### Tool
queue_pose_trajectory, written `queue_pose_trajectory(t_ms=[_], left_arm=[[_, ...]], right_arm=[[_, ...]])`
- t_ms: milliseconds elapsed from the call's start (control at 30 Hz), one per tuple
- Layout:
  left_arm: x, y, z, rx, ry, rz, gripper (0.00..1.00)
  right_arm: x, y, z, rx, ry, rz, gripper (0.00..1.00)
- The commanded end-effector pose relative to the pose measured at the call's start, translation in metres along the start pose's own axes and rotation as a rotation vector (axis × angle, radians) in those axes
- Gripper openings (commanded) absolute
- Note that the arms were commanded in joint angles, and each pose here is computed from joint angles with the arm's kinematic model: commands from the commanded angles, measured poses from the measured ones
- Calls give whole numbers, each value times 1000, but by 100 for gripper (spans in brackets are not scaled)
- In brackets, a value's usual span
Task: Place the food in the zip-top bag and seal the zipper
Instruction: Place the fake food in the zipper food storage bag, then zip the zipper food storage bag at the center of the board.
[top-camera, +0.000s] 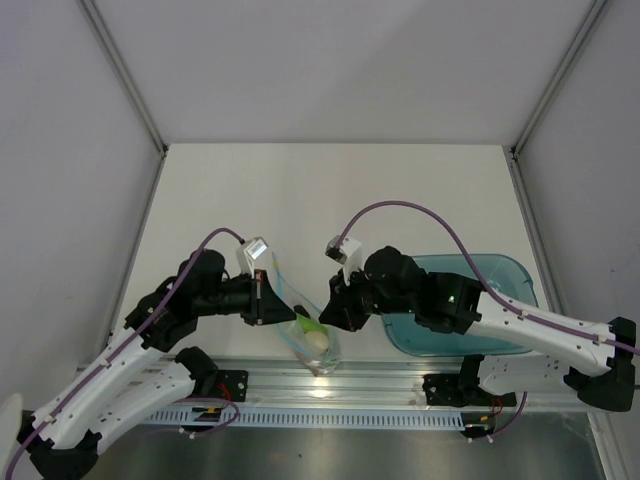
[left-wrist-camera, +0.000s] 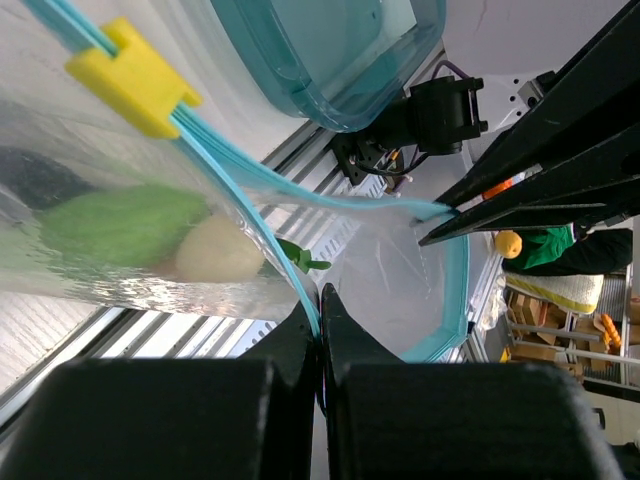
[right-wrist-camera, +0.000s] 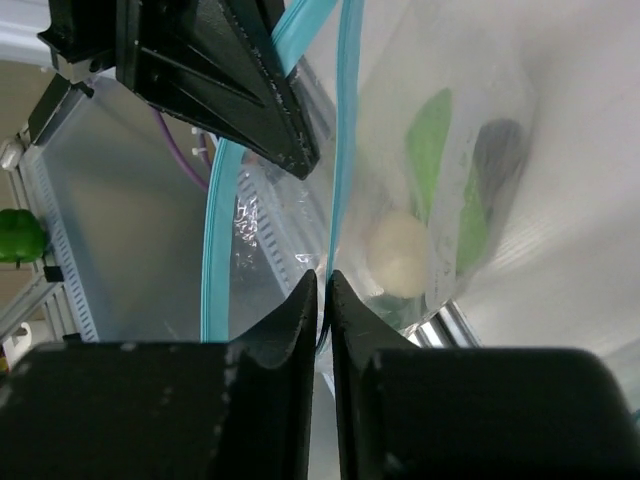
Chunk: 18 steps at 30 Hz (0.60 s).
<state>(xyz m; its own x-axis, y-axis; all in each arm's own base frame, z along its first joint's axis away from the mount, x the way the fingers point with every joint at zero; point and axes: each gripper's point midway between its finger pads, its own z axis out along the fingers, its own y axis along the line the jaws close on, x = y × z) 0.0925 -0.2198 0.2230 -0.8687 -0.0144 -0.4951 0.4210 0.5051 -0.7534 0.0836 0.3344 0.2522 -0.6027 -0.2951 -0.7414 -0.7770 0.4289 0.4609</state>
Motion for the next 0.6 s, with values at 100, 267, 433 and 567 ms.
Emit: queue_pose_trajectory(t_ms=[100, 267, 433, 567], left_arm=[[-7, -14, -7, 46, -34, 31, 8], [-8, -19, -9, 63, -51, 35, 28], [-7, -17, -10, 66, -55, 29, 50], [-6, -16, -7, 74, -61, 9, 54]], right_arm=[[-12, 17, 7, -62, -48, 3, 0], [-14, 15, 12, -39, -56, 5, 0], [-13, 15, 15, -37, -60, 9, 0], [-11, 19, 19, -42, -57, 3, 0]])
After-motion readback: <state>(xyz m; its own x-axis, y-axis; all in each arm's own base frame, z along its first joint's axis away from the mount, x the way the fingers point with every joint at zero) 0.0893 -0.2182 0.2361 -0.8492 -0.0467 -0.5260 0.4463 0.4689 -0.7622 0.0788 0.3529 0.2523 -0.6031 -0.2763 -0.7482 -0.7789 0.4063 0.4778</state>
